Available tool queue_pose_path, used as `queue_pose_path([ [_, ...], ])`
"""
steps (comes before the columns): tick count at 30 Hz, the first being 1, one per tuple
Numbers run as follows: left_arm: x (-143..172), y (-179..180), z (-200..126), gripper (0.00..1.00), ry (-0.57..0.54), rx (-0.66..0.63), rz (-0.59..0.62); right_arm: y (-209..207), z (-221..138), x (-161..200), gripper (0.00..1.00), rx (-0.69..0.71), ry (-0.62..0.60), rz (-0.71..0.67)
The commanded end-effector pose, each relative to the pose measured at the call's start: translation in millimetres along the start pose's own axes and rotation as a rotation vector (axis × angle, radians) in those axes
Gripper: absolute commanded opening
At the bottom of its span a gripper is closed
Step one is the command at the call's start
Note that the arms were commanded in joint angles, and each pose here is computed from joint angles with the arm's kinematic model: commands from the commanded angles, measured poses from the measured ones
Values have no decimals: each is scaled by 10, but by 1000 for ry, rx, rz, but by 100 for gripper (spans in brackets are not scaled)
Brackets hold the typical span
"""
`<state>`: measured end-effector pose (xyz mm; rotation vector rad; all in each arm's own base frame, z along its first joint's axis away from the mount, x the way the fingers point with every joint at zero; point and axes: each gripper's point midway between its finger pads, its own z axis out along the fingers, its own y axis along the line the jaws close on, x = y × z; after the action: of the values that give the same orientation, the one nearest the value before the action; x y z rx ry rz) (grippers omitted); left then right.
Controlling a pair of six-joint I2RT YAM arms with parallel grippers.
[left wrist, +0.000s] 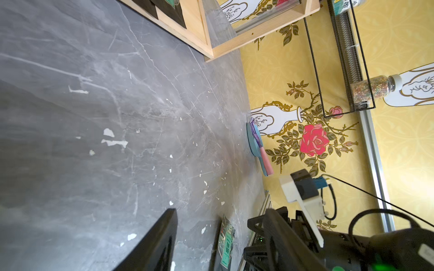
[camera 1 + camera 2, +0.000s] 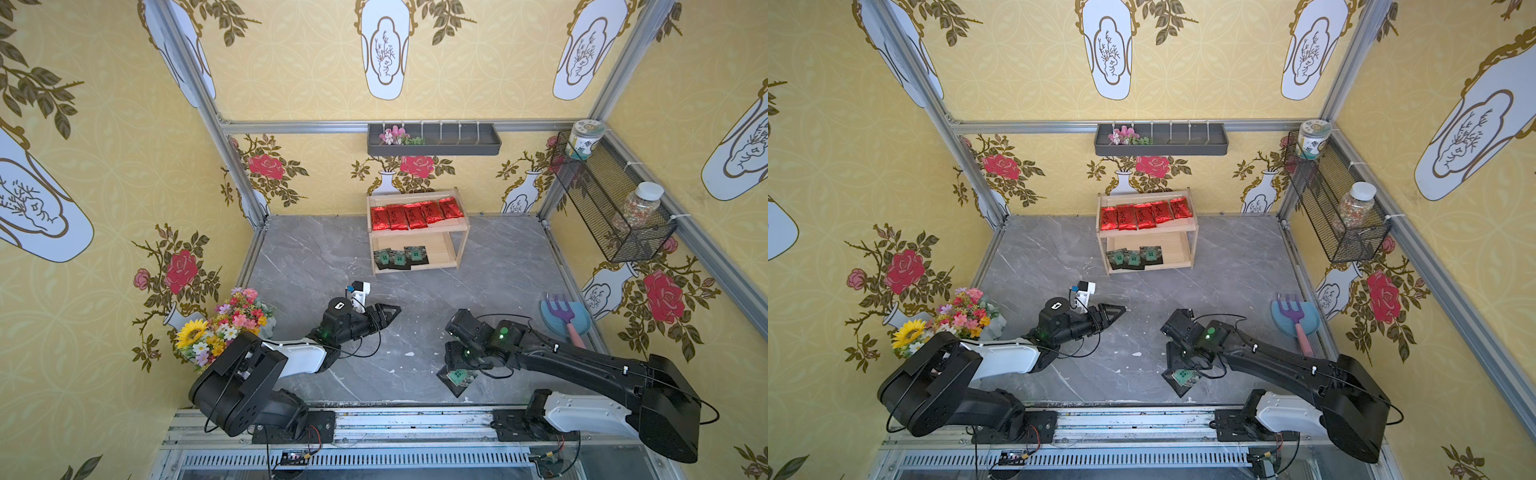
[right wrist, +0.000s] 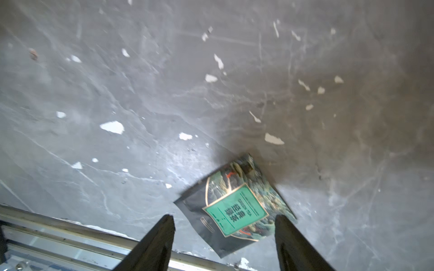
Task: Place the tea bags on the shelf by color
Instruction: Place the tea bag on the shelf, then move the tea bag to the center of the board.
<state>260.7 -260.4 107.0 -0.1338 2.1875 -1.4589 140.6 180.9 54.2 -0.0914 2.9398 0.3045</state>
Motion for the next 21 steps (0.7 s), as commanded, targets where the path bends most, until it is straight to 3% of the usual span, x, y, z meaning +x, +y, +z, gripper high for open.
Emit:
queue_pose_path([
  [1, 17, 20, 8, 64, 7, -3, 3, 33, 62, 49, 71, -20, -11, 64],
  [14, 21, 32, -58, 65, 1, -26, 14, 98, 330, 116, 62, -11, -27, 119],
  [21, 20, 55, -95, 65, -8, -35, 14, 253, 445, -138, 59, 0, -107, 17],
])
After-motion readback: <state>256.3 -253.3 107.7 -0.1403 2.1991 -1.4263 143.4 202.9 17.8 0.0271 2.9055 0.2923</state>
